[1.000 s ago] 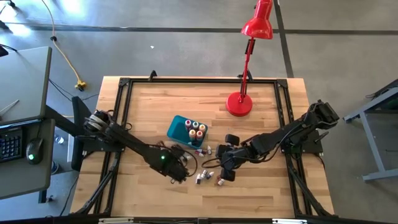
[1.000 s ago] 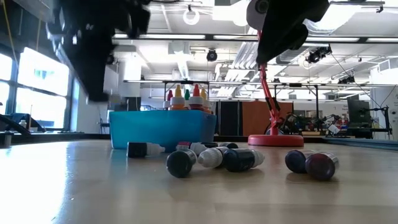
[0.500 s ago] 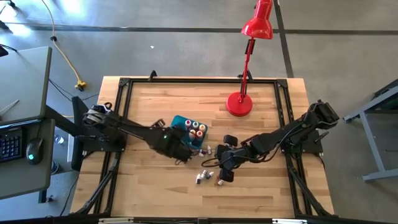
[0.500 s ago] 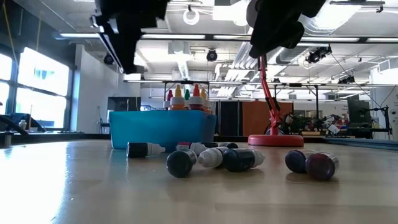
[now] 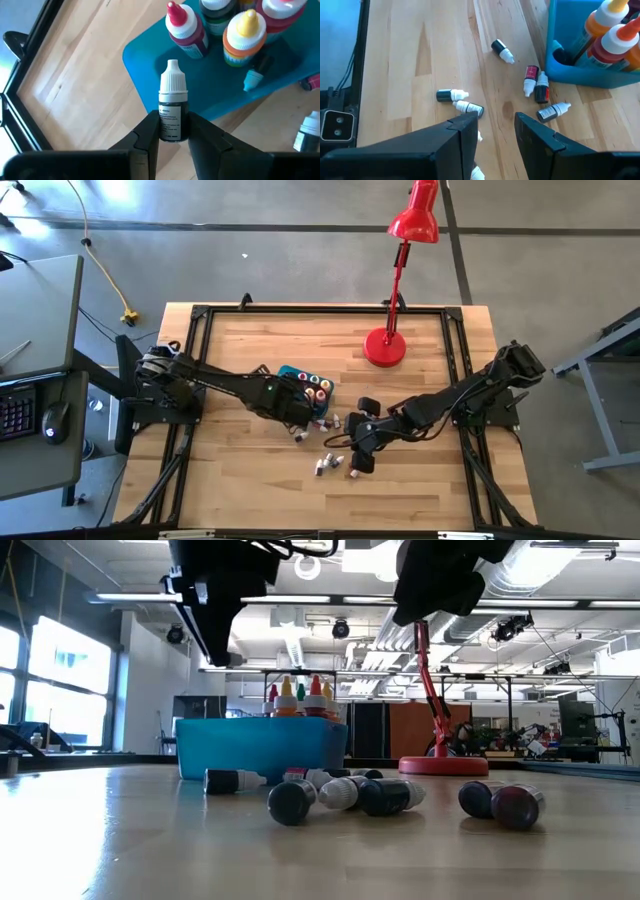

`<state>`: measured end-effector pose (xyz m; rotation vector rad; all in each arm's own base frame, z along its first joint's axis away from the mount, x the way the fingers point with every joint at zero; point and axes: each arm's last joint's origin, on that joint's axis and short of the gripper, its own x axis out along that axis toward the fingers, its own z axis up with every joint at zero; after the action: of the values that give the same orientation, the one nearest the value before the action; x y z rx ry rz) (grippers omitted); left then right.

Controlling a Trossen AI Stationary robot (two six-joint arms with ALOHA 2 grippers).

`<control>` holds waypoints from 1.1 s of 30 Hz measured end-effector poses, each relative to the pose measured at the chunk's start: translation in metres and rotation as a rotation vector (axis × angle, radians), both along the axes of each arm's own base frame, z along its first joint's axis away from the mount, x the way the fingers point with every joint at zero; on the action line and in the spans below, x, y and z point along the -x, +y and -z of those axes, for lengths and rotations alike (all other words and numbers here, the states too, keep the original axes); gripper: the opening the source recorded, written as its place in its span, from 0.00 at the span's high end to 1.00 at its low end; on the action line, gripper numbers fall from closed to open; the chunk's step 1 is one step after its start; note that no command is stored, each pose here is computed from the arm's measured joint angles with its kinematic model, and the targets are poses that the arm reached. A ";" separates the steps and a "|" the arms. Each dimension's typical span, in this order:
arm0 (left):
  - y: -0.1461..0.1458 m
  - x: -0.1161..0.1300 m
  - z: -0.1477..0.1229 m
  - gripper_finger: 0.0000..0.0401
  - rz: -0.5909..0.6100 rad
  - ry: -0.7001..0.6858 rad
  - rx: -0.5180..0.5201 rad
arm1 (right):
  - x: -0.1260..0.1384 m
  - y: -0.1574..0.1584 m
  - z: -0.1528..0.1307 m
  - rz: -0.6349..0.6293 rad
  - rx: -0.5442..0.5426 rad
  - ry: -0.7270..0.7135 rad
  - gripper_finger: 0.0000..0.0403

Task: Pick & Place food coloring
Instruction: Put the small green food coloring into the blue bin

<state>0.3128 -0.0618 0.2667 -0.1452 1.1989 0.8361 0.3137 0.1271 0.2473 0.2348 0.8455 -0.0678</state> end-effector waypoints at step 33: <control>0.030 -0.008 0.077 0.79 -0.005 -0.115 0.112 | -0.001 0.000 -0.001 0.000 -0.004 -0.009 0.69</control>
<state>0.3210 -0.0320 0.1900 -0.2838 1.1379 0.7553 0.3144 0.1272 0.2479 0.2388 0.8369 -0.0652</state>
